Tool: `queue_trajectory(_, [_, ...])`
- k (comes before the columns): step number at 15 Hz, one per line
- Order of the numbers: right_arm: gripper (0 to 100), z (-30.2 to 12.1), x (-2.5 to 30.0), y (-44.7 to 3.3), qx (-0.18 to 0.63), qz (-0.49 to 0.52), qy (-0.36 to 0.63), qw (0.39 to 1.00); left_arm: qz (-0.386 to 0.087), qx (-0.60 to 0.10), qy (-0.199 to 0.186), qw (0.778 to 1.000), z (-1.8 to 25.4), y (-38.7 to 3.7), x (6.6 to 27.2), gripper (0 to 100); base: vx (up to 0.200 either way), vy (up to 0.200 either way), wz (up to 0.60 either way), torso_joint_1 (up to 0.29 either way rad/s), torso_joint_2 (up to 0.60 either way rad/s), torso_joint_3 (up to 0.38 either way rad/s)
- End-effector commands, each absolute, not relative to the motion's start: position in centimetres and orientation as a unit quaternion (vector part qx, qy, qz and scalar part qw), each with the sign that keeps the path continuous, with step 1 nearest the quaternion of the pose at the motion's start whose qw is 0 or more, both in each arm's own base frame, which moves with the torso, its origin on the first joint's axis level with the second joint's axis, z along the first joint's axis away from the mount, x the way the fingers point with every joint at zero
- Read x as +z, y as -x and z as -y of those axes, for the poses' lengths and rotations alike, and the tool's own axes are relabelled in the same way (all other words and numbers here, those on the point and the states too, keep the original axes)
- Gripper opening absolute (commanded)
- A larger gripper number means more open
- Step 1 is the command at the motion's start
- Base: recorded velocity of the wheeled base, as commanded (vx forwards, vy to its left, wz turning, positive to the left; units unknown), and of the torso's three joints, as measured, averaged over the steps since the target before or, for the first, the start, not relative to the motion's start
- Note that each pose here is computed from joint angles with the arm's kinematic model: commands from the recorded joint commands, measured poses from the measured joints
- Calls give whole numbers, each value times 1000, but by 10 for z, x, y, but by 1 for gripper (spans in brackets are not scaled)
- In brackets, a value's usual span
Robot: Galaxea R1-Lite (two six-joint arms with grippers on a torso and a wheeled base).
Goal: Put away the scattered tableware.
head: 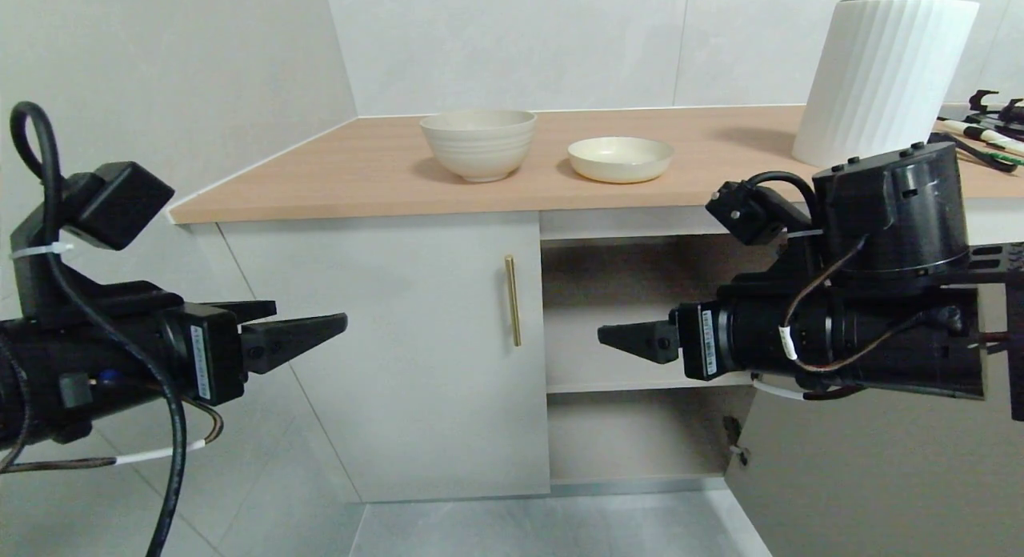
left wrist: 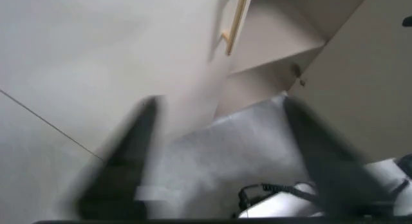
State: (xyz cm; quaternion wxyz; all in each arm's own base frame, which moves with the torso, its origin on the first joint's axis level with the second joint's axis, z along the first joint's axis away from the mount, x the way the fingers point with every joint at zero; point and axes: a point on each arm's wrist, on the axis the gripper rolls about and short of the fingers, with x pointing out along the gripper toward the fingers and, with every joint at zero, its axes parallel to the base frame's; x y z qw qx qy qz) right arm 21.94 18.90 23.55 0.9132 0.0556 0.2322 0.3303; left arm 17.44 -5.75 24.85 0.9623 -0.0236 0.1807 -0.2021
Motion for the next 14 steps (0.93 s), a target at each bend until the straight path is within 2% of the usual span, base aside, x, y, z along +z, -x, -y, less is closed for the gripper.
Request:
queue_trajectory(1, [100,-183,246,-212,333,-220,-60,915,-167,-203,24,964,56,-168,254,100,0,0,0,0,0,0])
queue_trajectory(3, [100,-181,249,-209,333,-221,-60,915,-164,-199,19,966,60,-166,255,100,0,0,0,0,0,0])
queue_trajectory(4, [100,-178,253,-207,333,-219,-61,915,-165,-190,2,968,73,-160,255,100,0,0,0,0,0,0])
queue_trajectory(6, [100,-177,255,-205,333,-217,-61,915,-164,-158,-15,974,82,-157,253,100,0,0,0,0,0,0])
queue_trajectory(10, [100,-175,258,-203,334,-212,-63,916,-164,-157,-17,974,82,-158,253,100,0,0,0,0,0,0])
queue_trajectory(14, [100,-175,258,-203,334,-212,-63,916,-164,-155,-15,974,83,-160,253,100,200,0,0,-1,2,5])
